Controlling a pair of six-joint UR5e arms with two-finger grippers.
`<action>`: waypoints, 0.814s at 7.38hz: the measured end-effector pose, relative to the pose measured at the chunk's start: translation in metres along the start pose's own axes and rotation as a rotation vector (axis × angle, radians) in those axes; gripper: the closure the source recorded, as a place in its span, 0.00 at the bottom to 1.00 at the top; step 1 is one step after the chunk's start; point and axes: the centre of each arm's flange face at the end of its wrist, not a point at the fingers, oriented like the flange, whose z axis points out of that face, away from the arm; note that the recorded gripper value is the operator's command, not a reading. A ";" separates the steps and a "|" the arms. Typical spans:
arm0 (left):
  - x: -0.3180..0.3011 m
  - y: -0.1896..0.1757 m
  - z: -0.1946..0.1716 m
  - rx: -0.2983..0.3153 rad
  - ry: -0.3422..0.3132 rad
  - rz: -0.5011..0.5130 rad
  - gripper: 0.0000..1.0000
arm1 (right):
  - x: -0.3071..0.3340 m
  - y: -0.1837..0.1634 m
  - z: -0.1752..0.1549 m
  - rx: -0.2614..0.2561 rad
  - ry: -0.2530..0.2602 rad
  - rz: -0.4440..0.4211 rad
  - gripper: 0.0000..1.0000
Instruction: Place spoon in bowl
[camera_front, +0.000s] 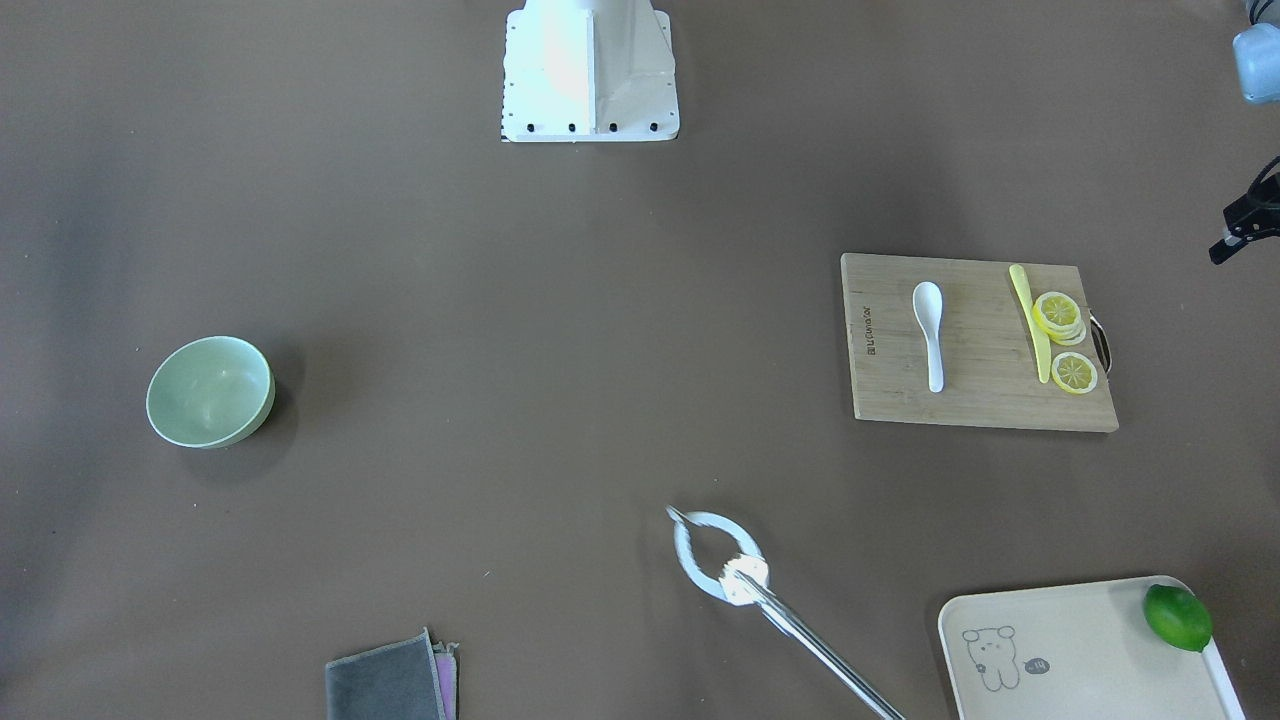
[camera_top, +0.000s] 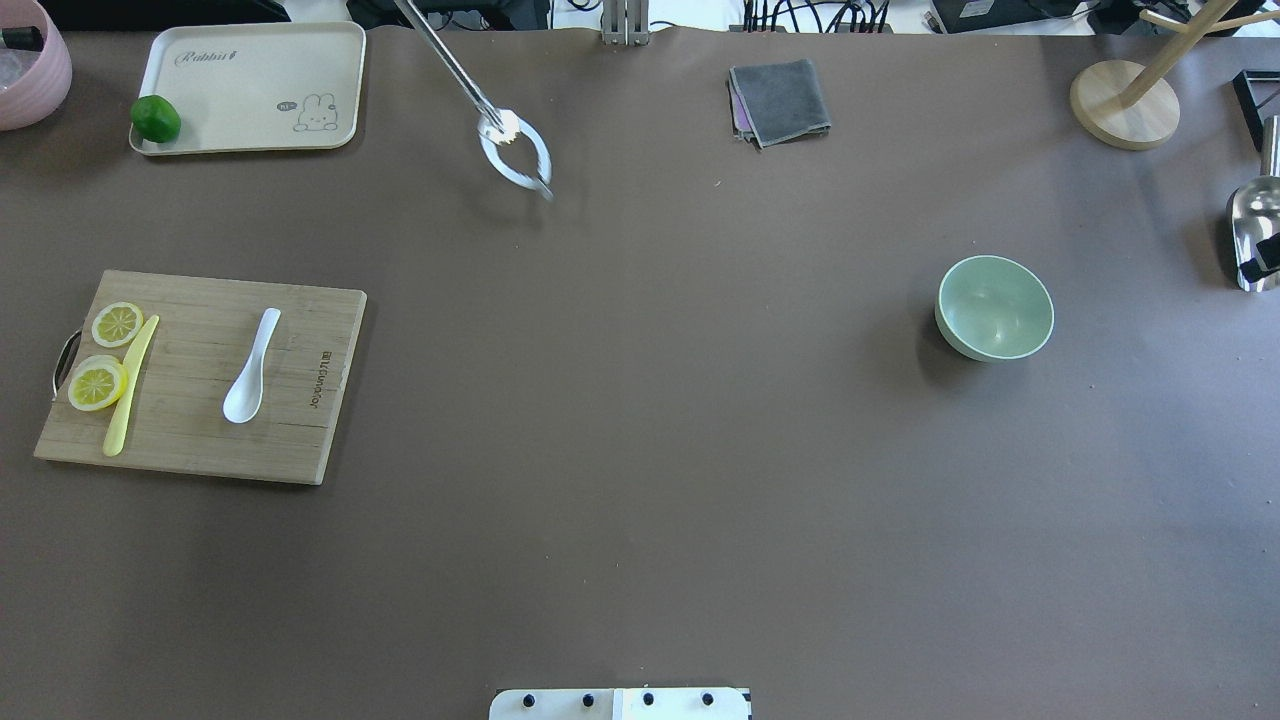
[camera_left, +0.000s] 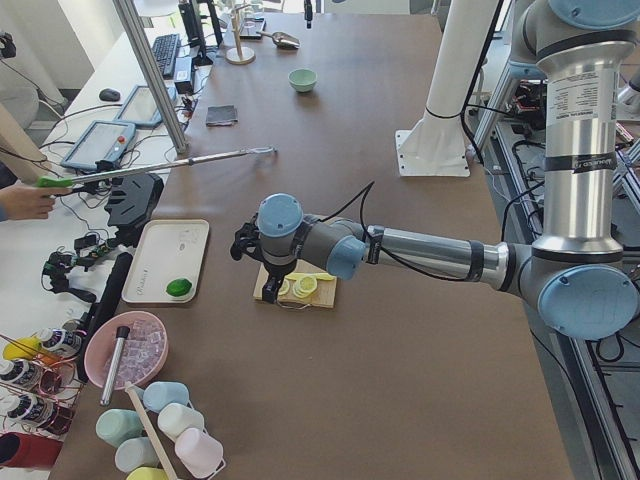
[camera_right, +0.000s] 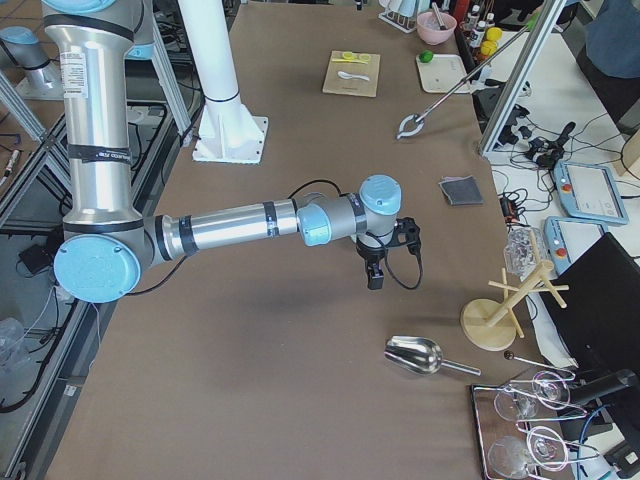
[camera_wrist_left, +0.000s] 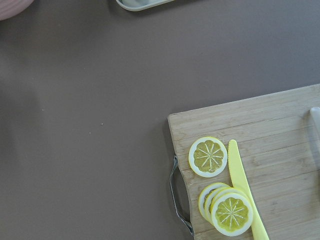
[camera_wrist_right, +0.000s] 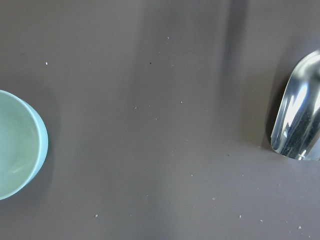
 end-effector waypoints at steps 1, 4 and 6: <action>-0.001 0.000 0.000 -0.001 -0.001 0.000 0.02 | 0.001 0.001 0.001 -0.002 -0.001 0.002 0.00; -0.009 0.013 0.005 -0.014 -0.005 -0.018 0.02 | 0.002 0.004 0.001 -0.004 0.001 0.005 0.00; -0.011 0.021 0.006 -0.021 -0.005 -0.042 0.02 | -0.001 0.001 0.000 0.002 -0.002 -0.003 0.00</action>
